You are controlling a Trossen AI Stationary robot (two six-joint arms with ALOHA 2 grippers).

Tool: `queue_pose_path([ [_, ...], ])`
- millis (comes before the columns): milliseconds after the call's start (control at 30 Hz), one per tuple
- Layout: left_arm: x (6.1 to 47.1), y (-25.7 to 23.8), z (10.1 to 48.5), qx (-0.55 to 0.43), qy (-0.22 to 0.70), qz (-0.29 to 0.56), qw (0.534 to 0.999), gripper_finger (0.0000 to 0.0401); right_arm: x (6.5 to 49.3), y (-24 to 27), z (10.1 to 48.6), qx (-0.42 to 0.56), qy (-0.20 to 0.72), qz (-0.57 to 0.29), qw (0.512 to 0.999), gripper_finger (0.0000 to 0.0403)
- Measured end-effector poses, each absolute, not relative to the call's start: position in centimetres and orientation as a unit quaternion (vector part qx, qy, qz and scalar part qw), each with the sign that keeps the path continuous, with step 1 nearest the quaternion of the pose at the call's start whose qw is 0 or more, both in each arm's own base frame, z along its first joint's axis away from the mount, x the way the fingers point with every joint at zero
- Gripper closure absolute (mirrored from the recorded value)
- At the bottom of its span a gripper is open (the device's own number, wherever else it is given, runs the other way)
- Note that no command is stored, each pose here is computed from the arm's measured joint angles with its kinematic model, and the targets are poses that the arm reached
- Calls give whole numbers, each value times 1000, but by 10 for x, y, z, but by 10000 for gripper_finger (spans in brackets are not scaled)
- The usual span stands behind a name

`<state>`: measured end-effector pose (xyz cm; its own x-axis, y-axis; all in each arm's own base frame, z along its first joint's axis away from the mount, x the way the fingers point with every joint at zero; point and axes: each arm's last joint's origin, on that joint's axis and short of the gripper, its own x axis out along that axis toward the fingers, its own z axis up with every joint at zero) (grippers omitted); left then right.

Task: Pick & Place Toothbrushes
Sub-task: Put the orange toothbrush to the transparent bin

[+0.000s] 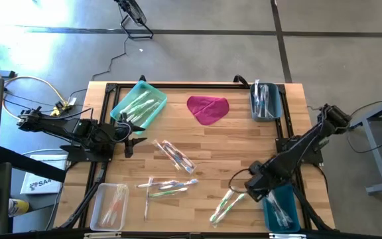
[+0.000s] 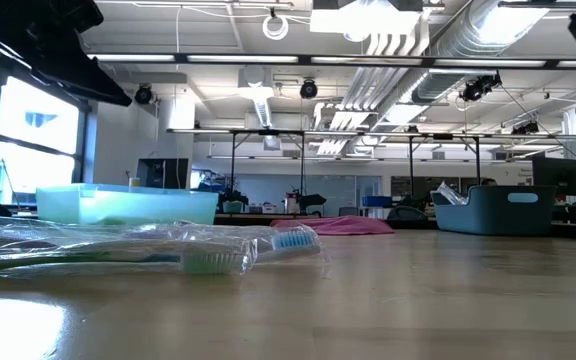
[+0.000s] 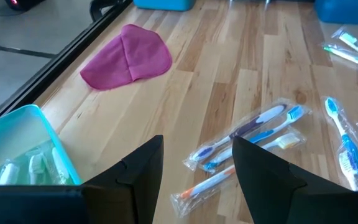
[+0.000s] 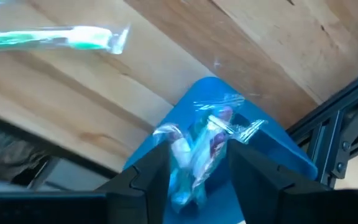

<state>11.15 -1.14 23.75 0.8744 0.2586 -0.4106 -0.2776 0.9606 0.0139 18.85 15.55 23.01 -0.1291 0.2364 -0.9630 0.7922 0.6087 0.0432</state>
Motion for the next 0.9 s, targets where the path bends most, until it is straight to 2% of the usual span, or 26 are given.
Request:
queue_pose_path([
  [167,111,-11,237,-22,209,139,968,214,192,136,244,389,699,-231,554,262],
  [367,111,-11,237,-22,210,139,968,214,191,112,261,411,669,-210,583,266],
  [633,111,-11,237,-22,212,139,967,214,199,79,271,382,592,-223,674,267],
  [900,112,-12,238,-40,201,141,969,214,228,51,279,292,482,-195,803,267],
])
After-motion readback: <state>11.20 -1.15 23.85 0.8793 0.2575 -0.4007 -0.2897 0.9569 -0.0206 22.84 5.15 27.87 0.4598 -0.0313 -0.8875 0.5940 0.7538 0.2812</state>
